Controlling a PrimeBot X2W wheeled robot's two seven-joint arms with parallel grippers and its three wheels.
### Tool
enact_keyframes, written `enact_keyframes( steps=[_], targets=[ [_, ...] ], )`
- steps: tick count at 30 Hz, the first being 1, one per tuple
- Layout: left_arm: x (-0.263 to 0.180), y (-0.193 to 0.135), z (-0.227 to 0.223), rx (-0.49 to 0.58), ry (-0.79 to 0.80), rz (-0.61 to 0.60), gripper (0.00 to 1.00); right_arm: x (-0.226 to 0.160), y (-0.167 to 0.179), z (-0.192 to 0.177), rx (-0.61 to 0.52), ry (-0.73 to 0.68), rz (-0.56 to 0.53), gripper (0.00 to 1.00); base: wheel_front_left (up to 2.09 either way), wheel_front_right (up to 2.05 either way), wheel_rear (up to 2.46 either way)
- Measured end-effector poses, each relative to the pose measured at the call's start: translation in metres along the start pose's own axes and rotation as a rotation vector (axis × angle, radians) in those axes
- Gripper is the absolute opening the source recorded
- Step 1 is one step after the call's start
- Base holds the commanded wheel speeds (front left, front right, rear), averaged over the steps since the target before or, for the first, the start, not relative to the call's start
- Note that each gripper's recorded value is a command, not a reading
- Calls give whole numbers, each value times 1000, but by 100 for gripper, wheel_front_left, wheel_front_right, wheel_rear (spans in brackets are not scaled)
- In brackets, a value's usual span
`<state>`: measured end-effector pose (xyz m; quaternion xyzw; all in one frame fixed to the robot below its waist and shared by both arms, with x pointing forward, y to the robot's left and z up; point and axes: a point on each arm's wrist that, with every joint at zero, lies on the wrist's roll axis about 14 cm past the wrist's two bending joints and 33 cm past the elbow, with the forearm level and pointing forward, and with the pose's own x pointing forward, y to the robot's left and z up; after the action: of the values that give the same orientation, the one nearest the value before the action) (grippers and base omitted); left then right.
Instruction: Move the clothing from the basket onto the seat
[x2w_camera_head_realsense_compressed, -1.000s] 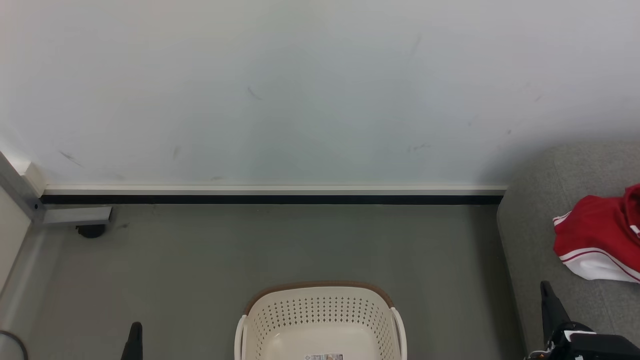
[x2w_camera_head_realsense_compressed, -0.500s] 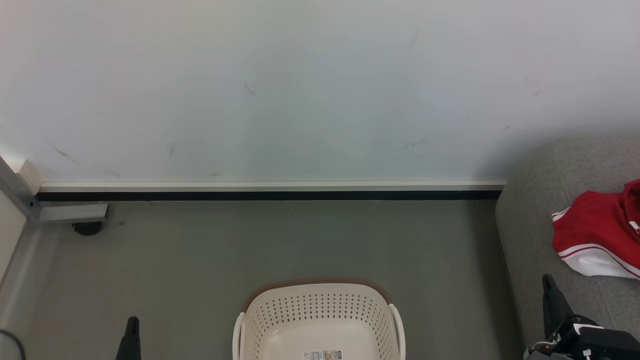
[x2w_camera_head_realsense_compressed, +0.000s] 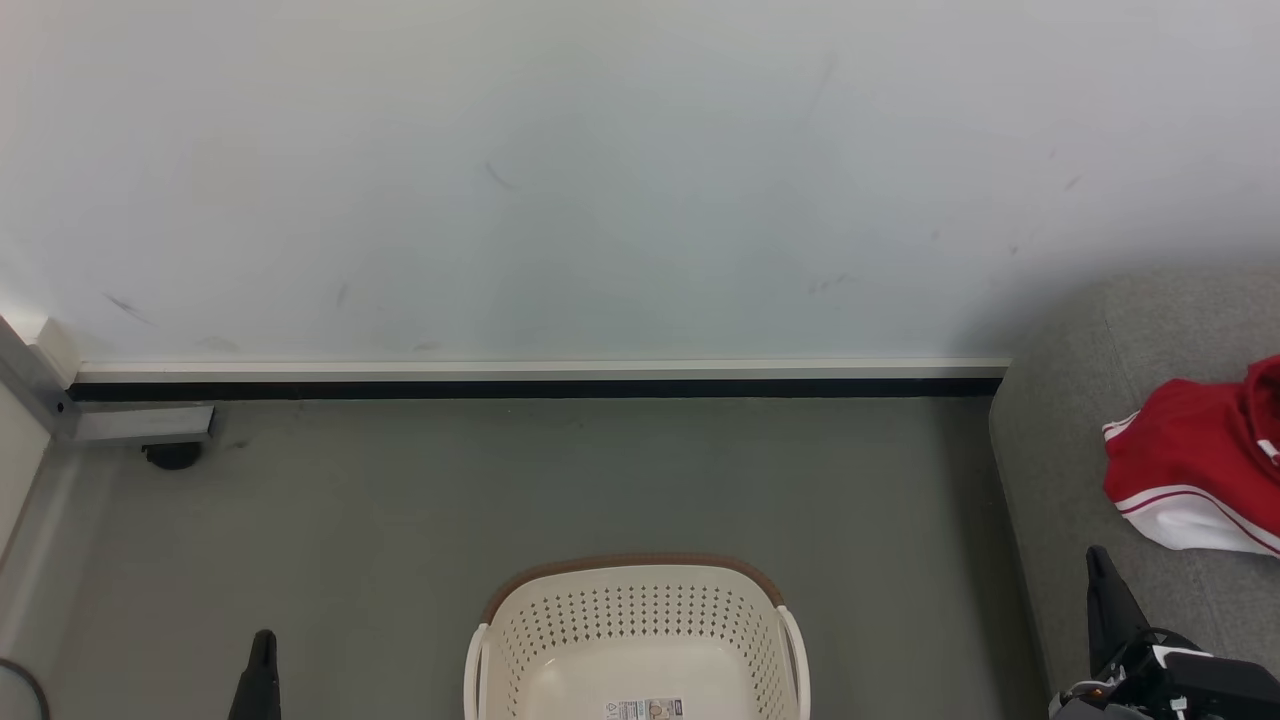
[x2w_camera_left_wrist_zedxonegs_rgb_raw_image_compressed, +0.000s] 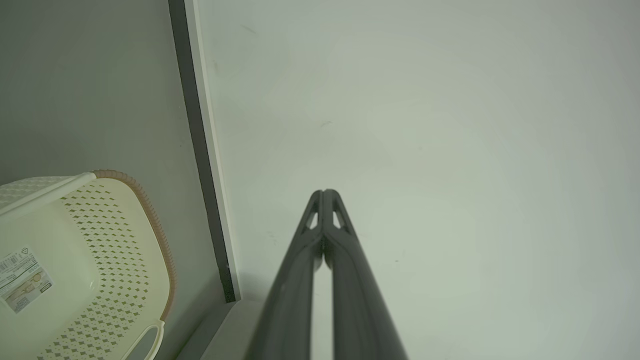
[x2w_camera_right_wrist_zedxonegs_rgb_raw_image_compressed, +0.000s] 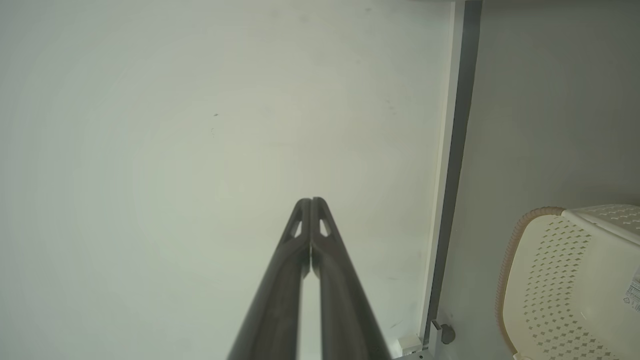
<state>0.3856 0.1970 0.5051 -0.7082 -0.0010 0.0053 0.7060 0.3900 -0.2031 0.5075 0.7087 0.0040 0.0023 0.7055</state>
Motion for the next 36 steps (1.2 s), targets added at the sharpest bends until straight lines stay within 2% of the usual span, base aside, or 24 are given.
enact_keyframes(
  steps=[36],
  targets=[
    [0,0,1,-5,-3,-1,0,0,0,0,1,-2,-1,0,0,0,0]
  ],
)
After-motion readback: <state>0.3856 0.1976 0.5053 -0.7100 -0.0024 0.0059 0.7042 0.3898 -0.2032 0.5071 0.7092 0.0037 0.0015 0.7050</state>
